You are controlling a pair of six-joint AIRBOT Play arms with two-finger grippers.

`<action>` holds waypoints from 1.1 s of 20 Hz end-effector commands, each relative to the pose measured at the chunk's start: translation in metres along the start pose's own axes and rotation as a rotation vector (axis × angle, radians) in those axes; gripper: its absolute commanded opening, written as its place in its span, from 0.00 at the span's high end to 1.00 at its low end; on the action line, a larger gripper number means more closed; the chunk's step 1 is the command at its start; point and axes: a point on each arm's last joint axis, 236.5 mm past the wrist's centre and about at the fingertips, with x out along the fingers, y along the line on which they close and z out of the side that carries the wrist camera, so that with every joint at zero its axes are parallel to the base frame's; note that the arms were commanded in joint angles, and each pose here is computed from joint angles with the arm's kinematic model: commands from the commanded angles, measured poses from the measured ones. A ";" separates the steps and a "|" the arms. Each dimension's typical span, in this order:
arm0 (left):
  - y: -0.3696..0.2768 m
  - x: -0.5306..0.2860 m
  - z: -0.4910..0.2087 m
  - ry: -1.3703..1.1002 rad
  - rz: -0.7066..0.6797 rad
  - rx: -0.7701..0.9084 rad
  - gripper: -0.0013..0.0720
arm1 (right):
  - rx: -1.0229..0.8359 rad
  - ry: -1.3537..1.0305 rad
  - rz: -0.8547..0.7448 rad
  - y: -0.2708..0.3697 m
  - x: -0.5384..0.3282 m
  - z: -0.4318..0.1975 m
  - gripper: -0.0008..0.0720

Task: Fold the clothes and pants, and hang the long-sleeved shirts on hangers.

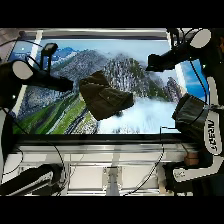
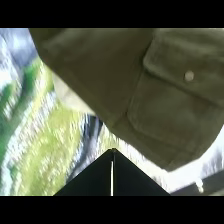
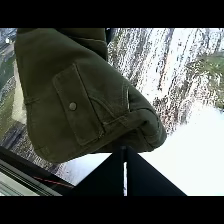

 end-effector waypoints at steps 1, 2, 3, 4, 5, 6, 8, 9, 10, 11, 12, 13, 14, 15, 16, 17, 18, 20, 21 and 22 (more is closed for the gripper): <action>-0.011 0.020 -0.032 0.083 -0.032 -0.042 0.96 | -0.013 0.012 0.012 0.002 0.001 -0.003 0.94; -0.016 0.027 -0.042 0.108 -0.038 -0.040 0.96 | -0.036 0.006 0.056 0.012 0.002 -0.002 0.94; -0.019 0.034 -0.053 0.123 -0.041 -0.056 0.96 | -0.043 0.013 0.117 0.025 0.004 -0.005 0.94; -0.019 0.041 -0.061 0.121 -0.037 -0.091 0.96 | -0.041 0.019 0.180 0.037 0.007 -0.008 0.94; -0.020 0.048 -0.069 0.108 -0.039 -0.141 0.96 | -0.033 0.029 0.247 0.048 0.012 -0.012 0.94; -0.022 0.054 -0.076 0.093 -0.053 -0.177 0.96 | -0.020 0.040 0.315 0.059 0.018 -0.017 0.94; -0.030 0.063 -0.093 0.078 -0.092 -0.293 0.96 | 0.022 0.061 0.406 0.070 0.031 -0.026 0.94; -0.033 0.068 -0.101 0.077 -0.110 -0.349 0.96 | 0.049 0.066 0.429 0.071 0.037 -0.030 0.94; -0.037 0.072 -0.108 0.074 -0.130 -0.408 0.96 | 0.081 0.066 0.443 0.070 0.044 -0.032 0.94; -0.044 0.078 -0.115 0.081 -0.165 -0.470 0.96 | 0.111 0.062 0.440 0.066 0.053 -0.033 0.94; -0.050 0.082 -0.118 0.080 -0.197 -0.524 0.96 | 0.133 0.064 0.432 0.063 0.059 -0.035 0.94; -0.051 0.087 -0.116 0.057 -0.214 -0.554 0.96 | 0.139 0.063 0.413 0.059 0.065 -0.036 0.93; -0.049 0.090 -0.111 0.024 -0.217 -0.553 0.92 | 0.129 0.055 0.378 0.052 0.070 -0.036 0.83; -0.047 0.091 -0.103 -0.012 -0.219 -0.532 0.73 | 0.120 0.044 0.354 0.048 0.072 -0.034 0.55; -0.047 0.091 -0.095 -0.048 -0.229 -0.518 0.46 | 0.116 0.038 0.348 0.049 0.073 -0.033 0.21; -0.048 0.091 -0.089 -0.073 -0.240 -0.500 0.39 | 0.114 0.035 0.347 0.049 0.074 -0.032 0.10; -0.049 0.092 -0.086 -0.083 -0.250 -0.489 0.39 | 0.112 0.033 0.348 0.050 0.073 -0.032 0.10; -0.052 0.098 -0.087 -0.069 -0.270 -0.518 0.39 | 0.111 0.030 0.347 0.051 0.073 -0.031 0.10; -0.053 0.101 -0.089 -0.062 -0.276 -0.514 0.39 | 0.112 0.027 0.347 0.051 0.074 -0.030 0.10; -0.054 0.107 -0.091 -0.049 -0.283 -0.520 0.39 | 0.112 0.026 0.347 0.051 0.074 -0.030 0.10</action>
